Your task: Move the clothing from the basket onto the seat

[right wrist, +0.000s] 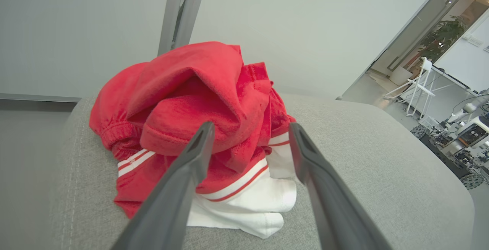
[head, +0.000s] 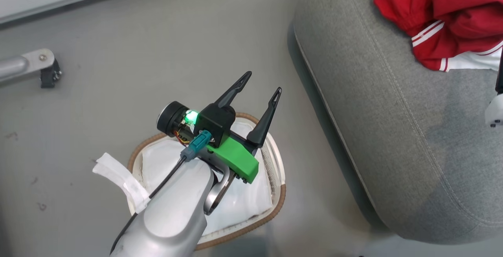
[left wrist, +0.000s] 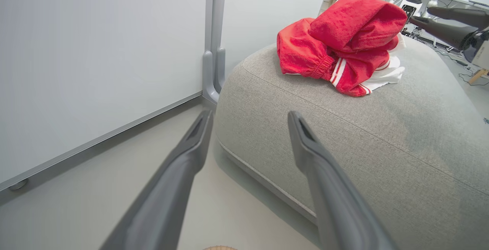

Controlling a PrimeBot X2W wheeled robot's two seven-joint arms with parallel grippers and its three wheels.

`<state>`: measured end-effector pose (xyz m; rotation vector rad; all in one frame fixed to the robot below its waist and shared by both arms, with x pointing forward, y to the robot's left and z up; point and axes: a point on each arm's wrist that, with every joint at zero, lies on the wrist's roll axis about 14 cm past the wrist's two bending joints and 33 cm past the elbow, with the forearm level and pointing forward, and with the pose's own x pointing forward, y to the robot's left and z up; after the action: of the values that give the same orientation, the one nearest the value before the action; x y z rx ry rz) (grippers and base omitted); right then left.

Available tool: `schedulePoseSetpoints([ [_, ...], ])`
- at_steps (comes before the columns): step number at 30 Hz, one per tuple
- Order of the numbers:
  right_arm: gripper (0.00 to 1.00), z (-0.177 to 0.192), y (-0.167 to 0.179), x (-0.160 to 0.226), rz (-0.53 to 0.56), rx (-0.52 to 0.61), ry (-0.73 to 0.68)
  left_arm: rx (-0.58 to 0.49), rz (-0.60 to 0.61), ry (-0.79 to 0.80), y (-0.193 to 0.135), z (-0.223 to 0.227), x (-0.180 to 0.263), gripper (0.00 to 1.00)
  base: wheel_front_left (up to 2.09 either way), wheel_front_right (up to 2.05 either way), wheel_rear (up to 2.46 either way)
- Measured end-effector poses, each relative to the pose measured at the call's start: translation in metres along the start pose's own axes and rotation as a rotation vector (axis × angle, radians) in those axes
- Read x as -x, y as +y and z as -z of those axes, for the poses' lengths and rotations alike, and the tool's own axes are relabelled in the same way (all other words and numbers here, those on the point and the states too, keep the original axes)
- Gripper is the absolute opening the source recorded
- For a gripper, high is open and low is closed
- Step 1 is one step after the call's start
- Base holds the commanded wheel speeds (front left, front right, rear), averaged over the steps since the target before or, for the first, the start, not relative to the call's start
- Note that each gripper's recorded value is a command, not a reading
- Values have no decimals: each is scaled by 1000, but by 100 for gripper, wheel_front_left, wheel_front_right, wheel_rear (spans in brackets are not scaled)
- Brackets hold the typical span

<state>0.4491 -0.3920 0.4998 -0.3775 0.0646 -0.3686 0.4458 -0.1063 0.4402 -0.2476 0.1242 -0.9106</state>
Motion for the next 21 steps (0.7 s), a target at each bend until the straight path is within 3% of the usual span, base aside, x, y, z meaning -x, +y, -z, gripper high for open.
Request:
schedulePoseSetpoints([
  [12, 100, -55, 3, 10, -51, -10, -142, -14, -138, -91, 8, -50, 37, 100, 0, 0, 0],
  [21, 100, -94, 57, 14, -159, -123, -232, 1, -370, -112, 44, -59, 98, 100, 0, 0, 0],
])
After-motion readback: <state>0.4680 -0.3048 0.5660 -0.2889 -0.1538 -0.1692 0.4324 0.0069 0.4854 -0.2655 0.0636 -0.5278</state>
